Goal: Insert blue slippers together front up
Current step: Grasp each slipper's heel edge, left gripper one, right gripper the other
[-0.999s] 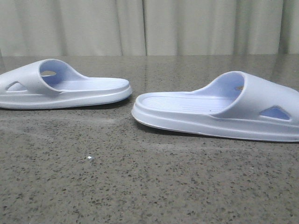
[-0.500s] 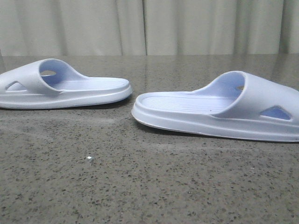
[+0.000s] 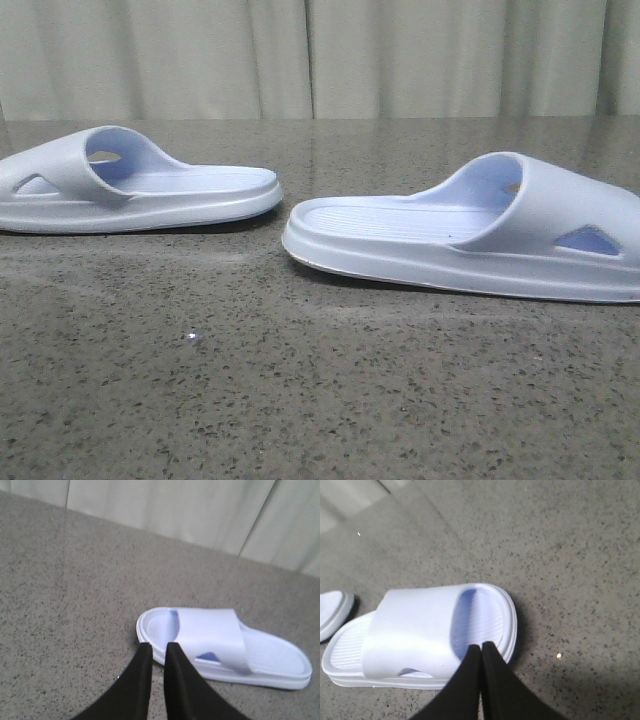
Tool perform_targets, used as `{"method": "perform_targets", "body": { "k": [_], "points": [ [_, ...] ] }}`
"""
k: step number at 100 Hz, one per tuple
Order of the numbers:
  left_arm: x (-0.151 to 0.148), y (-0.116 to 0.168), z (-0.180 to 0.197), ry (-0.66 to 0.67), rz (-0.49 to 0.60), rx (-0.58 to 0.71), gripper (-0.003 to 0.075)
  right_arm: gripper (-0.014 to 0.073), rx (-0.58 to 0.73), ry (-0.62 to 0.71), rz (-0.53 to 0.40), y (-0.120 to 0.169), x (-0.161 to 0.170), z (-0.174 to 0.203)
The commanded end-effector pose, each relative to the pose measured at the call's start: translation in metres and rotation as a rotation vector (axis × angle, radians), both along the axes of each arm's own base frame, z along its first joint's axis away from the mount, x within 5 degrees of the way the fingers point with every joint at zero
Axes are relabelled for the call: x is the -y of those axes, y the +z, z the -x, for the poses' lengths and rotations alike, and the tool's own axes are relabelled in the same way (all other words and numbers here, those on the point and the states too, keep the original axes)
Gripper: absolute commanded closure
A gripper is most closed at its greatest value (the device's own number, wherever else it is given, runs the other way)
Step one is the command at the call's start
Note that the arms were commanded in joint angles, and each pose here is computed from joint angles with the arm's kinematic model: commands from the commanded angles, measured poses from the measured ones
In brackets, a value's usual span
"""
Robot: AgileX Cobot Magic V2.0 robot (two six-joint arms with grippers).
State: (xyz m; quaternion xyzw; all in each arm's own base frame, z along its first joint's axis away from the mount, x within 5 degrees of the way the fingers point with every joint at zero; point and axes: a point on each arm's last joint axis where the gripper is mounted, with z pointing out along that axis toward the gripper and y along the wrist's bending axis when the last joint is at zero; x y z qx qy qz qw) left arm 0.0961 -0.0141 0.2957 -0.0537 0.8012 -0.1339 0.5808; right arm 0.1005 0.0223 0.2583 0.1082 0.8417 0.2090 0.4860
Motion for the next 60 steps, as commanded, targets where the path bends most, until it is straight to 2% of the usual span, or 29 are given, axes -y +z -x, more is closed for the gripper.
{"method": "perform_targets", "body": {
  "k": [1,12,22,27,36,60],
  "points": [
    [0.000,0.016,-0.015,-0.009,-0.044,0.005,0.0697,0.0649,0.006,0.016,0.038,0.018,0.001,-0.015],
    [0.001,0.017,-0.021,-0.014,-0.029,-0.020,0.0626,0.0510,-0.023,0.053,0.055,0.028,-0.001,-0.023],
    [0.002,0.015,-0.025,-0.016,-0.009,-0.041,0.0488,0.0327,-0.027,0.065,0.054,0.034,-0.002,-0.027],
    [0.002,0.014,-0.027,-0.017,0.004,-0.053,0.0423,0.0277,-0.030,0.067,0.062,0.035,-0.002,-0.030],
    [0.003,0.013,-0.032,-0.018,0.025,-0.072,0.0354,0.0266,-0.035,0.063,0.088,0.034,0.000,-0.038],
    [0.006,0.011,-0.049,-0.032,0.062,-0.164,0.0353,0.0266,-0.172,0.058,0.099,0.010,0.002,-0.068]
  ]
}}
